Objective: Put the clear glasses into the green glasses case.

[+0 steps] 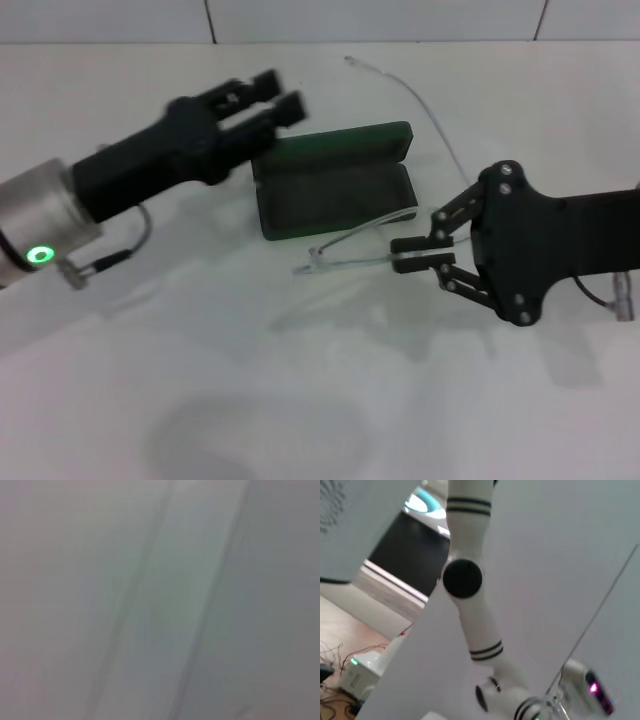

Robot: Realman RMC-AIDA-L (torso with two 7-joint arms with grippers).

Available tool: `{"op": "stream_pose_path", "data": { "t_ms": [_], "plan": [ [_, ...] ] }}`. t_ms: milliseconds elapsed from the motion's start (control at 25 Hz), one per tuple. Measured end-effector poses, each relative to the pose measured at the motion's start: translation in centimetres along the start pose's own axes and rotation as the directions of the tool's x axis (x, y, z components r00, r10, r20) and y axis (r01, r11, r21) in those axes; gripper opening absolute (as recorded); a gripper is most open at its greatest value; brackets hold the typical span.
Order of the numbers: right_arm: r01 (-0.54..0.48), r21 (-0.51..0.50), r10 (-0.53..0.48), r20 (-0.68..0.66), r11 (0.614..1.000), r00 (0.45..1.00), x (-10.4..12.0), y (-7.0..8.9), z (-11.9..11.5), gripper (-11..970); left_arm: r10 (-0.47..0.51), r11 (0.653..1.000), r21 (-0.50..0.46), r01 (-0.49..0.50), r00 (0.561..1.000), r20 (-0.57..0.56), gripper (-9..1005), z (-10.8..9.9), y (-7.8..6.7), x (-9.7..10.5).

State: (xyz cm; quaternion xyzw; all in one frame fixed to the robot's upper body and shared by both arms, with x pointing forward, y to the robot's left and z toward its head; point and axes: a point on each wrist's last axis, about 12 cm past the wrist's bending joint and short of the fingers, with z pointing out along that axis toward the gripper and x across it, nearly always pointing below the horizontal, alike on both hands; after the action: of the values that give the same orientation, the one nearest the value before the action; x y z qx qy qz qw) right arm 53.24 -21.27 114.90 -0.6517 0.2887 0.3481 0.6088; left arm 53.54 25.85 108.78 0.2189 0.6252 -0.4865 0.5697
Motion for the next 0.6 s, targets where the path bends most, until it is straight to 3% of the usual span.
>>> {"op": "stream_pose_path", "data": {
  "t_ms": [240,440,600],
  "plan": [
    [0.037,0.077,-0.046,0.129,0.996,0.991,-0.2,0.0,0.9,34,0.056,0.985,-0.16,-0.064,0.997,-0.054,561,-0.5,1.4,1.3],
    [-0.039,-0.051,0.049,0.195,0.998,0.98,0.5,-1.2,4.6,34,0.203,0.974,-0.09,-0.207,0.978,-0.051,561,2.8,0.4,1.7],
    [-0.114,-0.156,0.141,0.181,0.981,0.973,0.8,-1.6,6.5,34,0.237,0.971,-0.023,-0.238,0.971,-0.032,561,4.7,-0.1,1.4]
  ]
}}
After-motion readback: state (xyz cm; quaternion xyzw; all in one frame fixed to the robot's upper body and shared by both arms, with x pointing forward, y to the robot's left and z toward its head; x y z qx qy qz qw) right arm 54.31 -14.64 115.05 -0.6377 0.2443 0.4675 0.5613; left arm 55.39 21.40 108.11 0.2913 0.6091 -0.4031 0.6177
